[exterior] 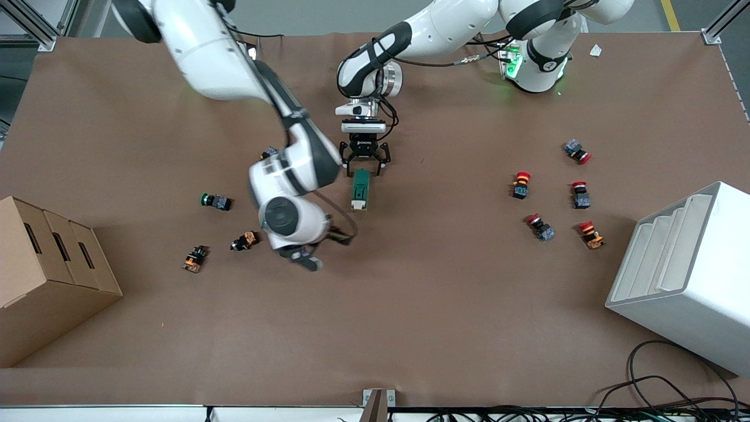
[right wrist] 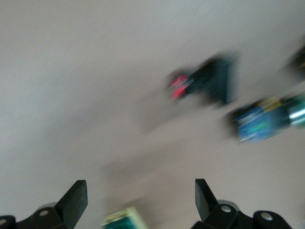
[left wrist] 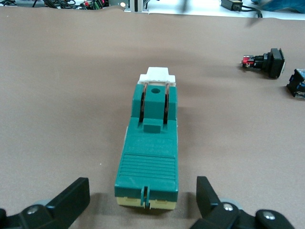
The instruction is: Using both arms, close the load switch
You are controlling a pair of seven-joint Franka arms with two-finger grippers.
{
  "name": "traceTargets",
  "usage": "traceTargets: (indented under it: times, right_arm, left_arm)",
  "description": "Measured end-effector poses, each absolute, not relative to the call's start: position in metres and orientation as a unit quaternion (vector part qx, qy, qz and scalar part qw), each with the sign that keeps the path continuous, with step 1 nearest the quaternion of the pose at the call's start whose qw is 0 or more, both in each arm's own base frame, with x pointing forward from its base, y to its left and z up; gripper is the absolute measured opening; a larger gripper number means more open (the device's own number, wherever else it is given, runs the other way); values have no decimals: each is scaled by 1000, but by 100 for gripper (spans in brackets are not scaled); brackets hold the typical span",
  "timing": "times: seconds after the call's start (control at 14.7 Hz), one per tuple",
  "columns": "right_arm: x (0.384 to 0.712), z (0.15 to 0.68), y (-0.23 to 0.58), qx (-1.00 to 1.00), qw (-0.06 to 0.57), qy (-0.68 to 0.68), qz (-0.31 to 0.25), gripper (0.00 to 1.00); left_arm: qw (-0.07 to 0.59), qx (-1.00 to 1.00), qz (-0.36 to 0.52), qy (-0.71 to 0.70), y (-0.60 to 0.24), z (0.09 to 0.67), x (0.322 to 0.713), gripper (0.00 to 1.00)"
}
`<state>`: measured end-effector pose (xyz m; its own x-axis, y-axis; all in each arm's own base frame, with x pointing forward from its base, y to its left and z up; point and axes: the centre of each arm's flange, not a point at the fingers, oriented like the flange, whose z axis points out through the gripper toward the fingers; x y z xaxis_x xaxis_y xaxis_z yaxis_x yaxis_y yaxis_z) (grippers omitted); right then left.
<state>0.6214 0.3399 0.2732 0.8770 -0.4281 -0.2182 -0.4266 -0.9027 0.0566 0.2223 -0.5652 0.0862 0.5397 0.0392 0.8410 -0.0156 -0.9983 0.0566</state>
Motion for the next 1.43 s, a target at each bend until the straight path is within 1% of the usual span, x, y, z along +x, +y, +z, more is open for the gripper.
traceTargets:
  times: [0.07, 0.2, 0.34, 0.48, 0.68, 0.82, 0.95, 1.43]
  right_arm:
    - [631, 293, 312, 973, 21, -203, -106, 100]
    - [647, 328, 259, 981, 34, -160, -101, 100]
    - [660, 362, 191, 987, 28, -114, -110, 100]
    - [666, 403, 103, 990, 23, -75, -115, 100]
    - [651, 465, -11, 993, 6, -19, -116, 100]
    - [639, 492, -57, 994, -3, -25, -107, 100]
    - [635, 507, -76, 994, -6, -33, -100, 100]
    - [633, 520, -63, 994, -9, -22, -108, 100]
  left_arm:
    - [29, 877, 480, 7, -565, 86, 222, 100]
    - [28, 877, 480, 7, -565, 86, 223, 100]
    - [28, 877, 480, 7, -565, 86, 223, 100]
    - [28, 877, 480, 7, -565, 86, 223, 100]
    - [28, 877, 480, 8, -565, 86, 224, 100]
    - [28, 877, 480, 8, -565, 86, 224, 100]
    - [27, 877, 481, 8, -564, 86, 225, 100]
    - [26, 876, 482, 9, -565, 86, 227, 100]
